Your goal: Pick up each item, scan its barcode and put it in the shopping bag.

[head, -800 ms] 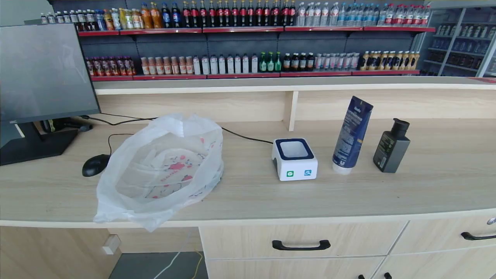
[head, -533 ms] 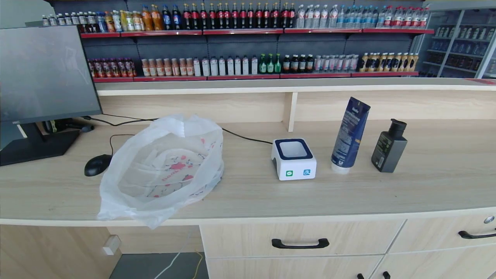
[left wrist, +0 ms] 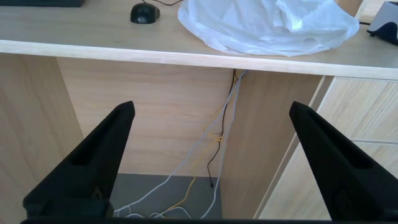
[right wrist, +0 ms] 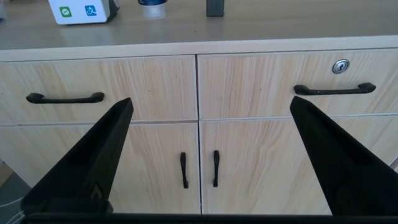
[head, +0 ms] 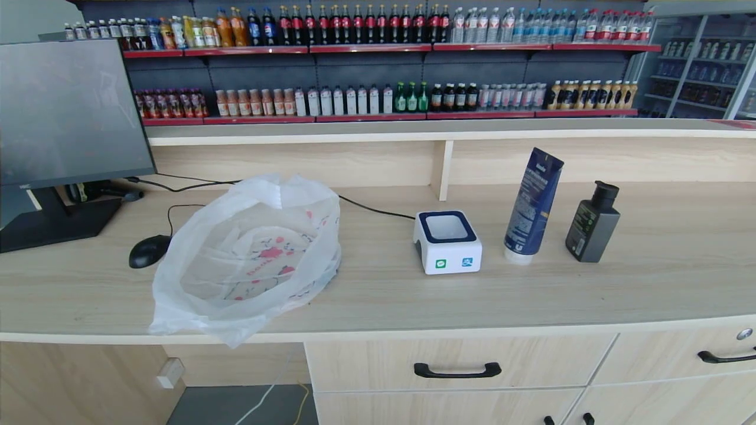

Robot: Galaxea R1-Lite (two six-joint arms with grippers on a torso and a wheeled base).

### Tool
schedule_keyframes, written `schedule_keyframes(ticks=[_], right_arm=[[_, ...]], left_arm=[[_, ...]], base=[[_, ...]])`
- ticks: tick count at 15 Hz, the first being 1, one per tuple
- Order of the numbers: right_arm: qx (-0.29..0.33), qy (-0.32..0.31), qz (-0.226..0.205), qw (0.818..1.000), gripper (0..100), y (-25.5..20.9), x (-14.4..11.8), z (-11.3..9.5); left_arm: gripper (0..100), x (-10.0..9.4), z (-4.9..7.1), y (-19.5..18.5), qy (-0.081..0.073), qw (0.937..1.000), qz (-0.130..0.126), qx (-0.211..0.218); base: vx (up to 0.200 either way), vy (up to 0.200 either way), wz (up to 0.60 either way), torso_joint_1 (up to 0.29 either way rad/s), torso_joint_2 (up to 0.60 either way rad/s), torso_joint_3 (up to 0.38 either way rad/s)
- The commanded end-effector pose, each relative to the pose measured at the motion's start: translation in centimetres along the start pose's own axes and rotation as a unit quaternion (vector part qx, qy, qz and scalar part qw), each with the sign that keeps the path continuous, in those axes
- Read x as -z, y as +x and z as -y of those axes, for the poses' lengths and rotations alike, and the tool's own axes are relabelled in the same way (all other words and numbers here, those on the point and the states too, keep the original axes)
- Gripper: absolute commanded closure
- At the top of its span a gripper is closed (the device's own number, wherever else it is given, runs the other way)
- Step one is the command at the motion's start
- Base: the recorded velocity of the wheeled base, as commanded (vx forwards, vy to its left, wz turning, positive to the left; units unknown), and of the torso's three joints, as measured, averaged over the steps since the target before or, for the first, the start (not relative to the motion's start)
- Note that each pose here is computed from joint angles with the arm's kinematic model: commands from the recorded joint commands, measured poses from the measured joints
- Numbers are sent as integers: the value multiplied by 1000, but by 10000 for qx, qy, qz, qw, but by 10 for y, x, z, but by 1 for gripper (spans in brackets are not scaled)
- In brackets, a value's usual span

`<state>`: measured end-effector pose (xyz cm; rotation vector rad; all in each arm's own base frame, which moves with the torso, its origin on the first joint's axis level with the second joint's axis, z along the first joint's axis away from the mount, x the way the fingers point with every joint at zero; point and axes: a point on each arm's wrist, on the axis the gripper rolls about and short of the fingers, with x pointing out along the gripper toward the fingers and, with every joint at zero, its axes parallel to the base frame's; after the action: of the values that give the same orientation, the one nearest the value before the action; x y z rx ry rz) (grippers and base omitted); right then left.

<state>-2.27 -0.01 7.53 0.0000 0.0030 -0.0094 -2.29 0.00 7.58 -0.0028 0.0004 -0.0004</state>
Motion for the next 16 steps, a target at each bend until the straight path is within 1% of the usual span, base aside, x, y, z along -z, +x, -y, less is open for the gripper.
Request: schedule_keyframes(ticks=[1,3,5,6,7,8,11,12,13,14,16], right_arm=[[-1,-8,0,10000,0,0,0,0],[-16,-84,0,10000,0,0,0,0],[-61,-115,123,9998,0,0,-3,0],[-135,-109,315,9994,0,-2,-11,-1],[-196,-112,400,9989,0,-5,-18,-1],[-204,-103,377,9990,0,-5,-24,-1],[-215,-108,56,9997,0,4,-54,-1],[-255,-106,-105,9996,0,15,-77,-1],[-271,-105,-174,9994,0,25,-91,-1],[-271,-121,-143,9995,0,41,-106,-1],[-259,-141,210,9993,0,75,-126,-2]], left_arm=[[0,0,0,0,-2,10000,2,-2],[0,0,0,0,-2,10000,2,-2],[0,0,0,0,-2,10000,2,-2],[0,0,0,0,-2,10000,2,-10],[0,0,0,0,-2,10000,2,-2],[0,0,0,0,-2,10000,2,-2],[0,0,0,0,-2,10000,2,-2],[0,0,0,0,-2,10000,2,-2],[0,0,0,0,-2,10000,2,-2],[0,0,0,0,-2,10000,2,-10],[0,0,0,0,-2,10000,2,-2]], base=[[0,0,0,0,0,0],[0,0,0,0,0,0],[0,0,0,0,0,0],[0,0,0,0,0,0],[0,0,0,0,0,0],[0,0,0,0,0,0],[0,0,0,0,0,0],[0,0,0,0,0,0],[0,0,0,0,0,0],[0,0,0,0,0,0],[0,0,0,0,0,0]])
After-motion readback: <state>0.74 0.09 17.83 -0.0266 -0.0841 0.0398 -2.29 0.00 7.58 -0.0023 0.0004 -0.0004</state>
